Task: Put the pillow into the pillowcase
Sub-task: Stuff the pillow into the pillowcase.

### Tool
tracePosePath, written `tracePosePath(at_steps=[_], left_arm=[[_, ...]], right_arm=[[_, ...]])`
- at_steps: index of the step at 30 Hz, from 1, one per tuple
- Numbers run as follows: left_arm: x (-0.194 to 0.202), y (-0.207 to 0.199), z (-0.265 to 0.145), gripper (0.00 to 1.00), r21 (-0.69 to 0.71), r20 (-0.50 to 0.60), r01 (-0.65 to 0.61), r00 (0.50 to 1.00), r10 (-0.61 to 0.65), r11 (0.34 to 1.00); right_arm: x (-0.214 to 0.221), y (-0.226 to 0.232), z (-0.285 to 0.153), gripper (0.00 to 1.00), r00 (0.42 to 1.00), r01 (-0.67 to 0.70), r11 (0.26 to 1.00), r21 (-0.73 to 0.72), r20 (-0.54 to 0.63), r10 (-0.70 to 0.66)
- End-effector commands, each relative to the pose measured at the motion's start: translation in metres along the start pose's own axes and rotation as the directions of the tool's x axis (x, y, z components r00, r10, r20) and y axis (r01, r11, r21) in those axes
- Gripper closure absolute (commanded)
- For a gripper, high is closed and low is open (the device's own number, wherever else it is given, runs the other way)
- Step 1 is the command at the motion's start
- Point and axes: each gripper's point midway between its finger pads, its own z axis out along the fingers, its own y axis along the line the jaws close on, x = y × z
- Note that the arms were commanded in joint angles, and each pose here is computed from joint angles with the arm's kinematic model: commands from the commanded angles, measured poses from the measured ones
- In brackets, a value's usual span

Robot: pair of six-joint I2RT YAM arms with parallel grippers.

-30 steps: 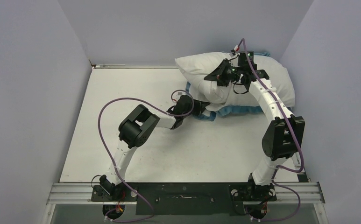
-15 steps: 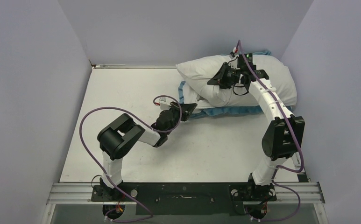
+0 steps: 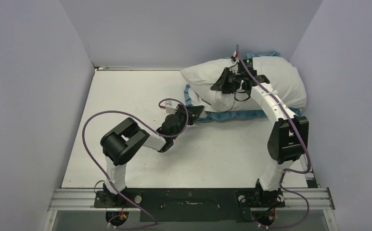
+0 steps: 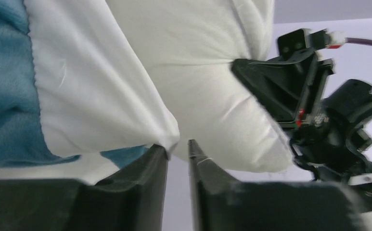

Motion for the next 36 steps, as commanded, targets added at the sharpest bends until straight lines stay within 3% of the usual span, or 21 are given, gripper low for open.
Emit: tracePosePath(at_steps=[1, 3, 5, 7, 11, 16, 20, 24, 31, 34, 36], left_arm=[[-0.007, -0.007, 0.006, 0.65, -0.067, -0.02, 0.006, 1.0, -0.007, 0.998], [-0.004, 0.006, 0.005, 0.44, -0.172, -0.061, -0.031, 0.998, 0.021, 0.985], [-0.004, 0.009, 0.005, 0.38, -0.229, -0.101, -0.072, 0.994, 0.05, 0.971], [-0.006, 0.008, 0.004, 0.36, -0.254, -0.127, -0.105, 0.989, 0.074, 0.962], [-0.011, -0.008, 0.01, 0.32, -0.218, -0.174, -0.206, 0.97, 0.17, 0.954], [-0.001, -0.016, 0.029, 0.3, -0.168, -0.257, -0.229, 0.949, 0.182, 0.959], [0.002, -0.014, 0.035, 0.28, -0.179, -0.307, -0.314, 0.918, 0.25, 0.933], [-0.003, 0.0, 0.032, 0.23, -0.225, -0.325, -0.373, 0.9, 0.292, 0.9], [0.012, 0.028, 0.035, 0.23, -0.247, -0.417, -0.405, 0.864, 0.28, 0.88], [0.017, 0.02, 0.052, 0.31, -0.181, -0.434, -0.419, 0.846, 0.31, 0.89], [0.017, 0.004, 0.068, 0.5, -0.103, -0.41, -0.415, 0.846, 0.341, 0.904]], right_arm=[[-0.042, -0.013, -0.007, 0.81, 0.989, 0.044, 0.995, 0.087, 0.135, -0.055], [-0.041, -0.011, -0.013, 0.53, 0.99, 0.054, 0.993, 0.101, 0.124, -0.066], [-0.043, -0.005, -0.023, 0.31, 0.987, 0.09, 0.989, 0.117, 0.122, -0.105], [-0.044, 0.0, -0.034, 0.19, 0.981, 0.132, 0.981, 0.141, 0.121, -0.149], [-0.047, 0.009, -0.057, 0.04, 0.967, 0.201, 0.96, 0.195, 0.115, -0.226], [-0.04, 0.0, -0.085, 0.0, 0.956, 0.229, 0.929, 0.291, 0.111, -0.271], [-0.04, -0.006, -0.096, 0.1, 0.951, 0.235, 0.91, 0.343, 0.112, -0.288], [-0.035, -0.015, -0.098, 0.1, 0.951, 0.233, 0.897, 0.374, 0.106, -0.291], [-0.018, -0.03, -0.099, 0.1, 0.964, 0.22, 0.888, 0.404, 0.052, -0.262], [-0.006, -0.042, -0.098, 0.1, 0.978, 0.175, 0.9, 0.399, 0.035, -0.206], [0.002, -0.056, -0.099, 0.1, 0.994, 0.08, 0.93, 0.359, 0.046, -0.103]])
